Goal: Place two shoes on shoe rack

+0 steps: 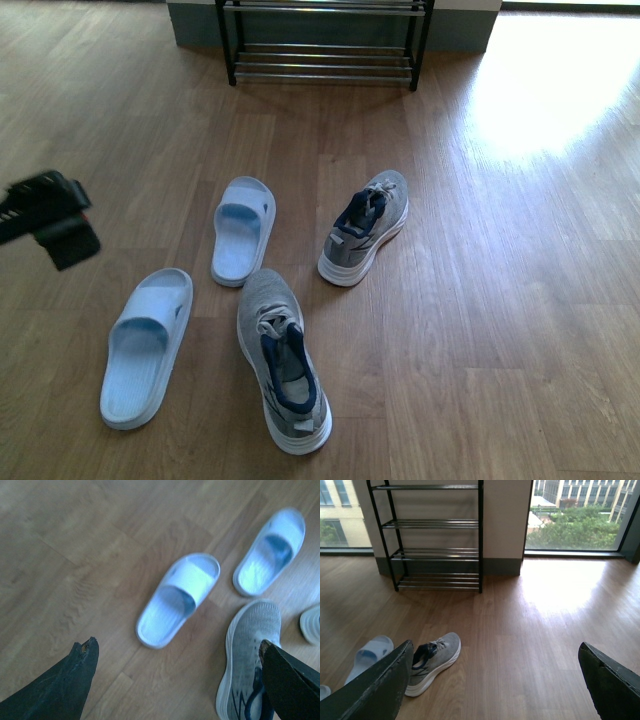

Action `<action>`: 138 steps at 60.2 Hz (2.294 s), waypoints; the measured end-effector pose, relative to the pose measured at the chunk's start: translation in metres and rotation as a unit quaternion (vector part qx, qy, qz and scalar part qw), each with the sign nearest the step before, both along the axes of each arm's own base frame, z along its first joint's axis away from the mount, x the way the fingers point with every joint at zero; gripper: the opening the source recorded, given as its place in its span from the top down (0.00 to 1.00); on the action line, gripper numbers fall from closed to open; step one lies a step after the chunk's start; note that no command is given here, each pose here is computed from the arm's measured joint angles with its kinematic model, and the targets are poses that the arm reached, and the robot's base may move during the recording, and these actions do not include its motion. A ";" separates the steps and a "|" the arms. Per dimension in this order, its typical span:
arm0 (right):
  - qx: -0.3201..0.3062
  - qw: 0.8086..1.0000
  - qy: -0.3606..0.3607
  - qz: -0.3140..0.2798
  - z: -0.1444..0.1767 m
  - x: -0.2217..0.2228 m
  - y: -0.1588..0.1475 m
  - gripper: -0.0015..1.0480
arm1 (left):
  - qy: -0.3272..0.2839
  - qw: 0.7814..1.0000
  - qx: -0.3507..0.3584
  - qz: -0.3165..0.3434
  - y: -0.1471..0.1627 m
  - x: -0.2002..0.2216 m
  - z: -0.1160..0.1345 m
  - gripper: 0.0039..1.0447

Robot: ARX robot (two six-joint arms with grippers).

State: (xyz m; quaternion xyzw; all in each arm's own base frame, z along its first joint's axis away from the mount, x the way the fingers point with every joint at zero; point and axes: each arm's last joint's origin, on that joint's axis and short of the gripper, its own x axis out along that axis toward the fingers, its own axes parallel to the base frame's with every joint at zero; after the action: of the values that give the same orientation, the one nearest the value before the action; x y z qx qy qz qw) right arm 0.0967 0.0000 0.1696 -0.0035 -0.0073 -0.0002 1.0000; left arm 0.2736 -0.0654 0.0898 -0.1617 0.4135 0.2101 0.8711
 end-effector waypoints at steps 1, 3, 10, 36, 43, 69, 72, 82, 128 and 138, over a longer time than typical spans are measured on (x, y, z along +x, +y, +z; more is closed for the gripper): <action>0.000 1.000 0.000 0.000 0.000 0.000 0.000 0.09 | 0.009 1.000 -0.003 -0.009 -0.001 0.005 -0.007 0.09; 0.000 1.000 0.000 0.000 0.000 0.000 0.000 0.09 | 0.020 1.000 -0.011 -0.019 -0.003 0.012 -0.016 0.09; 0.000 1.000 0.000 0.000 0.000 0.000 0.000 0.09 | 0.055 0.995 -0.052 -0.061 -0.011 0.036 -0.050 0.09; 0.000 1.000 0.000 0.000 0.000 0.000 0.000 0.09 | 0.119 0.958 -0.187 -0.181 -0.055 0.076 -0.133 0.09; 0.000 1.000 0.000 0.000 0.000 0.000 0.000 0.09 | 0.140 0.949 -0.200 -0.199 -0.067 0.079 -0.148 0.09; 0.000 1.000 0.000 0.000 0.000 0.000 0.000 0.09 | 0.196 0.936 -0.207 -0.205 -0.082 0.098 -0.181 0.09; 0.000 1.000 0.000 0.000 0.000 0.000 0.000 0.09 | 0.200 0.934 -0.210 -0.210 -0.083 0.099 -0.183 0.09; 0.000 1.000 0.000 0.000 0.000 0.000 0.000 0.09 | 0.233 0.925 -0.204 -0.220 -0.086 0.105 -0.198 0.09; 0.000 1.000 0.000 0.000 0.000 0.000 0.000 0.09 | 0.226 0.942 -0.102 -0.227 -0.084 0.105 -0.211 0.99; 0.000 1.000 0.000 0.000 0.000 0.000 0.000 0.09 | 0.190 0.960 -0.030 -0.205 -0.060 0.099 -0.169 0.99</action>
State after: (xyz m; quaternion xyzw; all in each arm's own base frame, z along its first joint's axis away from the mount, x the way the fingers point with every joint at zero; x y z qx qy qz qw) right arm 0.0967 0.0000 0.1697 -0.0035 -0.0073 -0.0002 1.0000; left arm 0.3726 -0.1254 -0.0793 -0.0564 0.6018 0.0420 0.7956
